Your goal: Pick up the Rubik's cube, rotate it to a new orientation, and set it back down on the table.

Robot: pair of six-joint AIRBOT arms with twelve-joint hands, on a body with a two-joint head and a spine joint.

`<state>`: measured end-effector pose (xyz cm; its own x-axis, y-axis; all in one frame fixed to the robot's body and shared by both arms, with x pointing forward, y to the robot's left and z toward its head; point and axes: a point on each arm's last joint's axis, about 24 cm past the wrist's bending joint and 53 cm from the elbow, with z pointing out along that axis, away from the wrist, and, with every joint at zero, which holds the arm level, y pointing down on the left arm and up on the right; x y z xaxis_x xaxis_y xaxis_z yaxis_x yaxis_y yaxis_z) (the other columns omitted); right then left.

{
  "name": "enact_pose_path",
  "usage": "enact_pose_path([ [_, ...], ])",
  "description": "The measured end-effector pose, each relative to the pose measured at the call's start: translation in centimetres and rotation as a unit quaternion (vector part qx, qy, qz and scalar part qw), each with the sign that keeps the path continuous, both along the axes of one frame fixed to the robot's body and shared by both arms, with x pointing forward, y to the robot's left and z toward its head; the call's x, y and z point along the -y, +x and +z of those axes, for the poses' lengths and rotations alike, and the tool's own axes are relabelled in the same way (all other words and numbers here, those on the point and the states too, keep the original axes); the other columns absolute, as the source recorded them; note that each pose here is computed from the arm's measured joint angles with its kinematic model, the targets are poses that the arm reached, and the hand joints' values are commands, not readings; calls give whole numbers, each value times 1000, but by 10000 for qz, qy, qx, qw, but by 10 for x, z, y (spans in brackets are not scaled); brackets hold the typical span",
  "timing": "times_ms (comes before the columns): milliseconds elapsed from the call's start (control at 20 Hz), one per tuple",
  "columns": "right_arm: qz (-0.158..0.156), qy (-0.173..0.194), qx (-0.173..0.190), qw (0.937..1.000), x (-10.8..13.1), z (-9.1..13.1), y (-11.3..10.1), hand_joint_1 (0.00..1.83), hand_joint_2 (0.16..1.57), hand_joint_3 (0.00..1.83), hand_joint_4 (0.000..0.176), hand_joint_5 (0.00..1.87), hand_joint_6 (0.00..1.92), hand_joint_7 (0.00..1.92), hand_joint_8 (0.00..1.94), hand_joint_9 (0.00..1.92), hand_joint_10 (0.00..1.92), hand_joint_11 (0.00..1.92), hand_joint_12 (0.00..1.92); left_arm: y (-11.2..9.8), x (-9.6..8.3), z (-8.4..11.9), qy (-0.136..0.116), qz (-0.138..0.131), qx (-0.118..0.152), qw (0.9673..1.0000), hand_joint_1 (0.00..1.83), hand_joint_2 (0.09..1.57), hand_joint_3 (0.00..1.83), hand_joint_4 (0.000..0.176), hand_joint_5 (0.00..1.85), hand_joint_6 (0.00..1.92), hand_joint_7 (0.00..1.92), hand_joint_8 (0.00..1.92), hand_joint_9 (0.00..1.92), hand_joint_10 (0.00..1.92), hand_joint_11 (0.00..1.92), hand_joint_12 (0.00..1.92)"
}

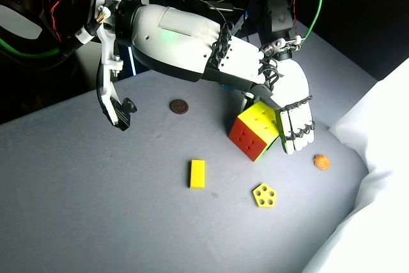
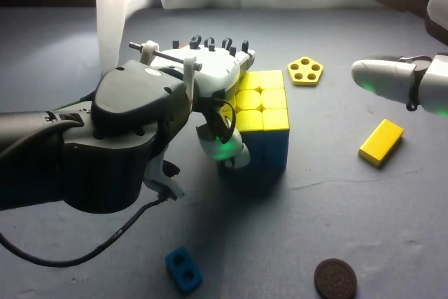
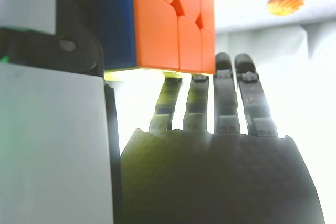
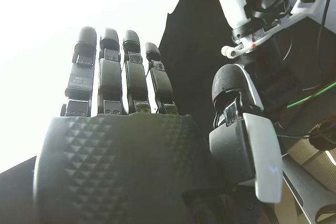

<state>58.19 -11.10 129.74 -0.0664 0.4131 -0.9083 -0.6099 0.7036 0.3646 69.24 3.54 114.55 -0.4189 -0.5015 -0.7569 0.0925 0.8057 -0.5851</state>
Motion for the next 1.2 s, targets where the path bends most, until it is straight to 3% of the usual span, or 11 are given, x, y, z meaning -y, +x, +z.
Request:
enact_pose_path([
  [450,-26,6,53,10000,1,1,0,4,1328,0,0,96,5,181,3,223,4,0,549,0,0,-5,57,7,-3,10000,977,922,4,28,0,0,0,0,0,0,4,2],
  [500,-27,10,57,10000,1,1,0,0,1325,0,0,84,0,171,0,224,4,0,545,0,0,-5,57,9,-3,10000,981,971,0,16,0,0,27,18,62,0,0,215],
  [550,-26,6,53,10000,1,1,0,0,1321,0,0,75,1,153,1,197,4,0,481,0,0,-5,57,7,-3,10000,1065,966,0,1,200,17,276,34,265,37,0,593],
  [650,-27,10,57,10000,1,1,0,0,1322,0,0,82,4,143,5,194,5,0,513,0,0,-4,59,10,15,10000,1084,1018,9,0,391,55,471,95,459,112,0,938],
  [700,-29,14,63,10000,1,1,0,0,1323,0,0,94,7,155,6,216,12,0,585,1,0,-3,88,1,52,9999,1104,1000,3,0,491,25,482,264,466,308,1,1080],
  [750,-33,23,73,10000,2,2,0,11,1321,0,0,108,11,167,8,219,12,0,607,1,-1,-3,94,16,50,9999,1134,985,2,0,576,52,367,727,340,855,38,1256],
  [800,-34,25,76,10000,2,2,0,5,1324,0,0,99,6,162,4,213,8,0,607,1,-1,-3,105,20,54,9999,1152,1005,2,0,495,332,223,1094,249,1129,29,1389],
  [850,-34,25,76,10000,2,2,0,4,1327,2,0,89,1,155,1,203,3,0,606,1,-2,-2,116,32,79,9999,1165,1039,5,0,369,836,171,1329,195,1349,50,1517],
  [950,-24,28,78,10000,1,2,-1,0,1327,1,0,94,3,163,2,227,11,0,653,1,-3,-3,83,56,30,9999,1136,1063,3,0,251,1317,111,1558,124,1593,50,1693],
  [1050,-16,28,75,10000,0,2,-1,0,1329,1,0,88,3,173,3,214,3,0,569,1,-2,-4,75,48,9,10000,1168,1060,0,0,240,1467,105,1663,109,1715,40,1768],
  [1200,-17,28,75,10000,0,2,-1,0,1332,2,0,88,0,158,0,185,1,0,522,0,-1,-2,74,45,-36,10000,1173,1041,0,0,247,1458,102,1675,84,1731,12,1807],
])
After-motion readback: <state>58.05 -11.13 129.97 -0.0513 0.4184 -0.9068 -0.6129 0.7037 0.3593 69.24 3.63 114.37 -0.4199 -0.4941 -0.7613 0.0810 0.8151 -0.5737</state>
